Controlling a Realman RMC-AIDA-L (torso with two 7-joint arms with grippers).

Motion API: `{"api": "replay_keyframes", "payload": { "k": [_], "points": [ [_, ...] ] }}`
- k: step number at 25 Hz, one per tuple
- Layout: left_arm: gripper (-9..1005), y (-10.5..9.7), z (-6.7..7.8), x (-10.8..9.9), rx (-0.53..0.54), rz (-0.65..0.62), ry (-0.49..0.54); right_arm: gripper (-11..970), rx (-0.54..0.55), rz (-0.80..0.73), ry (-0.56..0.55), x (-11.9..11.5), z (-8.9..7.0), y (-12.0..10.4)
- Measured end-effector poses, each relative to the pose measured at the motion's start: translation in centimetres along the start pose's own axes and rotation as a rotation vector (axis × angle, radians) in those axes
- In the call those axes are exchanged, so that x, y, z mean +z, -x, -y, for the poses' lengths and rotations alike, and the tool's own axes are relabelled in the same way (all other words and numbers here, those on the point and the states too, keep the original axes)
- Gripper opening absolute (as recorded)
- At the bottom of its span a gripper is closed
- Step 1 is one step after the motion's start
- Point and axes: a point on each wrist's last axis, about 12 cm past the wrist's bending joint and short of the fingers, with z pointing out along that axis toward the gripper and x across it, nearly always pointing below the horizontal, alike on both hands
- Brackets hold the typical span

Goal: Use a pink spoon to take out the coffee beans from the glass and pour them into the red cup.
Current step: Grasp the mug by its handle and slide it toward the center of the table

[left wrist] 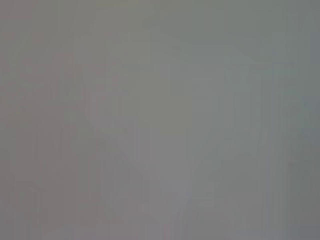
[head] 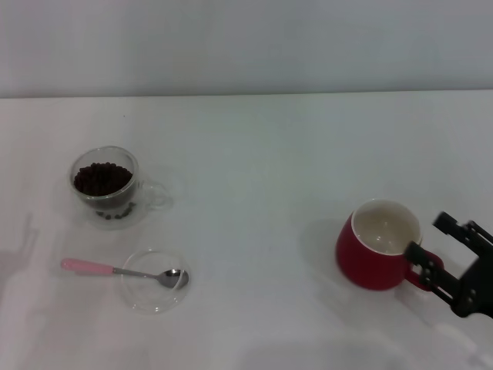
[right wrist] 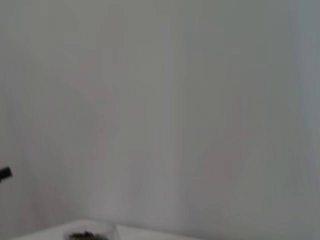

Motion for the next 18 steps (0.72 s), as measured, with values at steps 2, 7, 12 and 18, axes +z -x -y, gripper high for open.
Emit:
{"api": "replay_keyframes", "payload": {
  "k": [2,7,12,18],
  "points": [
    [767,0.0,0.0,0.0,-0.002,-0.001,0.000,711,-0.014,-0.016,-0.022,-0.8,0.0,-0.2],
    [768,-0.1,0.2,-0.3,-0.008,-0.009,-0.007,711,-0.062,-0.064,-0.075,-2.1,-0.3,-1.1],
    [768,-0.1,0.2,-0.8,-0.007,-0.012,-0.011,710,-0.079,-0.119,-0.099,-2.2,-0.5,-1.9],
    [768,-0.1,-0.1,-1.5,-0.006,-0.014,-0.001,710,-0.091,-0.168,-0.111,-2.0,-0.4,-2.5]
  ]
}}
